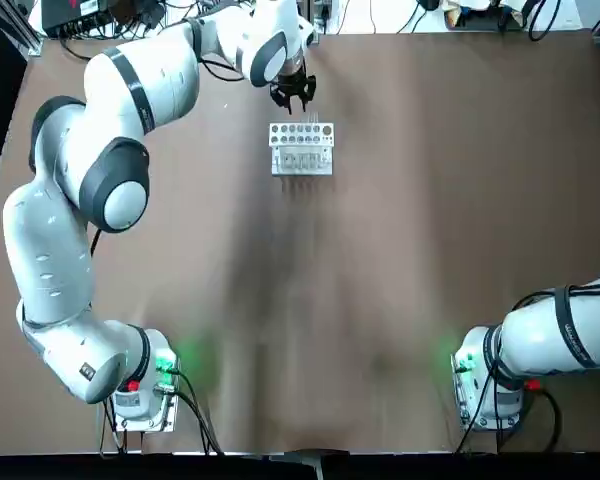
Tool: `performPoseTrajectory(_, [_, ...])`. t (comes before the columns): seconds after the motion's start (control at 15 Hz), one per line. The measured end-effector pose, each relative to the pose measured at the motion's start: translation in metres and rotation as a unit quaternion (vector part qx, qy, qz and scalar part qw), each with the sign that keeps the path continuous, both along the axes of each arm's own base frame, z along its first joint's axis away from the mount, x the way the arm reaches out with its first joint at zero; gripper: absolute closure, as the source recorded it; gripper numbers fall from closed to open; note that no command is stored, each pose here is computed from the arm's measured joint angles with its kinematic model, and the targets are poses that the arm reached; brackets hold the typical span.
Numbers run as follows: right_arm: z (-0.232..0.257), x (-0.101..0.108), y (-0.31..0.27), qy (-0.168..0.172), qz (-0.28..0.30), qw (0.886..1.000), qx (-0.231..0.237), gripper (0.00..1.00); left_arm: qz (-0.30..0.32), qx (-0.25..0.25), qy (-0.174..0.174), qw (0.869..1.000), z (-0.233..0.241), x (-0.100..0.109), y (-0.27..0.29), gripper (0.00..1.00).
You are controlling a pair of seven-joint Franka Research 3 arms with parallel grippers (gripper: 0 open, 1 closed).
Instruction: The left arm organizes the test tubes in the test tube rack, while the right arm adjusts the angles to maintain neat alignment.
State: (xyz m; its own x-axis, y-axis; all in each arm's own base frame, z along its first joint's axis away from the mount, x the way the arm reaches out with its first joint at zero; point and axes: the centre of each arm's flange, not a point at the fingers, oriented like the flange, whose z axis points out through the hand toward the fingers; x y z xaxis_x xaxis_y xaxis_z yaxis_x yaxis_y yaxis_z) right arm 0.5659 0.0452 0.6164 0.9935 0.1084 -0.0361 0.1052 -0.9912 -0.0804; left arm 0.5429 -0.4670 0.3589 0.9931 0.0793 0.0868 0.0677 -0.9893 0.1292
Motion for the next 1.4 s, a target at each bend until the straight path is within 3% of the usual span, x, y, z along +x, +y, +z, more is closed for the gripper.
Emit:
performPoseTrajectory(0.07, [0.000, 0.000, 0.000, 0.000, 0.000, 1.000, 0.000, 0.00, 0.000, -0.001, -0.001, 1.000, 0.001, 0.001, 0.000, 0.48])
performPoseTrajectory(0.2, [0.000, 0.000, 0.000, 0.000, 0.000, 1.000, 0.000, 0.00, 0.002, -0.003, -0.005, 1.000, 0.006, 0.003, 0.001, 0.41])
performPoseTrajectory(0.53, [0.000, 0.000, 0.001, 0.000, 0.001, 1.000, 0.000, 0.00, 0.011, -0.012, -0.020, 1.000, 0.040, 0.011, 0.011, 0.01])
performPoseTrajectory(0.93, [0.000, -0.001, 0.015, -0.001, 0.014, 1.000, 0.001, 0.00, 0.030, 0.013, -0.011, 0.999, 0.098, 0.021, 0.062, 0.00])
performPoseTrajectory(1.4, [0.006, 0.000, 0.060, -0.033, 0.050, 0.998, 0.005, 0.00, -0.013, 0.064, 0.034, 0.997, 0.154, 0.022, 0.143, 0.00])
